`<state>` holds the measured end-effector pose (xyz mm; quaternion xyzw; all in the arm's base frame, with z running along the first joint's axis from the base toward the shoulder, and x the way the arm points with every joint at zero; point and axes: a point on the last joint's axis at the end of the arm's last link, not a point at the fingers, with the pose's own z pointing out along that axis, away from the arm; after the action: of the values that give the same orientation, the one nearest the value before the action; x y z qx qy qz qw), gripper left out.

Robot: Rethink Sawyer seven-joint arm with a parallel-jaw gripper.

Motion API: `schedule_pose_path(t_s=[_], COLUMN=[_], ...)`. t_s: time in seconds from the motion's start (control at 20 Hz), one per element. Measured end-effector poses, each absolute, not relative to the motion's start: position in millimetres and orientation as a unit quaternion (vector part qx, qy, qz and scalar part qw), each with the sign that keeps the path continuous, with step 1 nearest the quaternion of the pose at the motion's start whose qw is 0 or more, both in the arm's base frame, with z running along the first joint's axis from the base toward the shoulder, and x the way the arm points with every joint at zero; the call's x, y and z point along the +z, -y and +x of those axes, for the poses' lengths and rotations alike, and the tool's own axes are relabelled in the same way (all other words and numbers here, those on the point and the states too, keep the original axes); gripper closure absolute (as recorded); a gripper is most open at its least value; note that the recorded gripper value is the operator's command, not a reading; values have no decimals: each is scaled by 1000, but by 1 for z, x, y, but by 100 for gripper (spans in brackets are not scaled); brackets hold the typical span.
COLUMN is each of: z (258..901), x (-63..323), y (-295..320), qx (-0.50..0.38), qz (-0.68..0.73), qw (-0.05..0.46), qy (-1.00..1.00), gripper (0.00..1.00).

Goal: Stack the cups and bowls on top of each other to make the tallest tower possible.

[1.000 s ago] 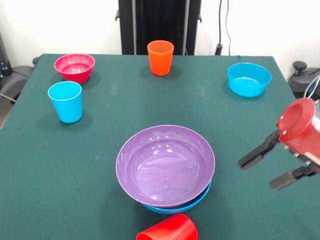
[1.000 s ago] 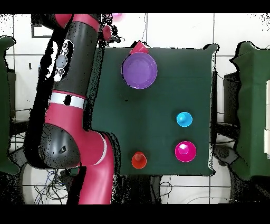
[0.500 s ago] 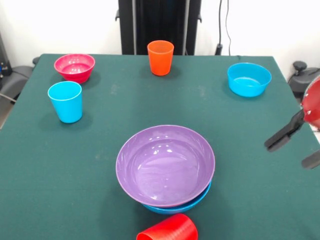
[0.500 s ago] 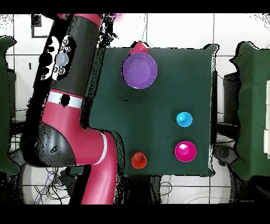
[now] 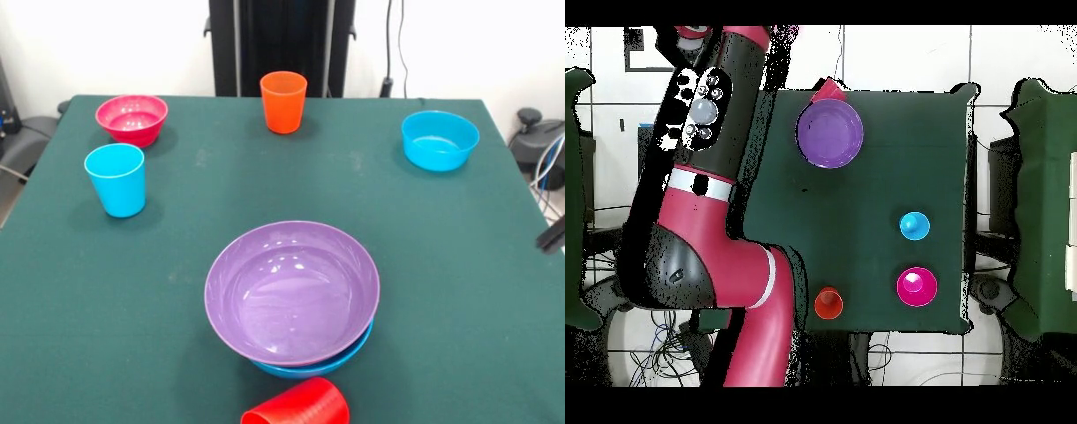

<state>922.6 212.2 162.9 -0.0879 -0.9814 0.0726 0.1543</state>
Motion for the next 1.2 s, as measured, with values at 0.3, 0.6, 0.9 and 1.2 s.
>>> schedule_pose_path(t_s=[0.3, 0.6, 0.9, 1.2], z=[922, 920, 920, 916], x=[149, 127, 99, 74], y=[-221, -223, -219, -204], qx=[2, -28, -44, -51], qz=[-92, -93, -84, -49], qw=[181, 192, 193, 206], qy=[979, 977, 977, 976], gripper=[0, 0, 0, 0])
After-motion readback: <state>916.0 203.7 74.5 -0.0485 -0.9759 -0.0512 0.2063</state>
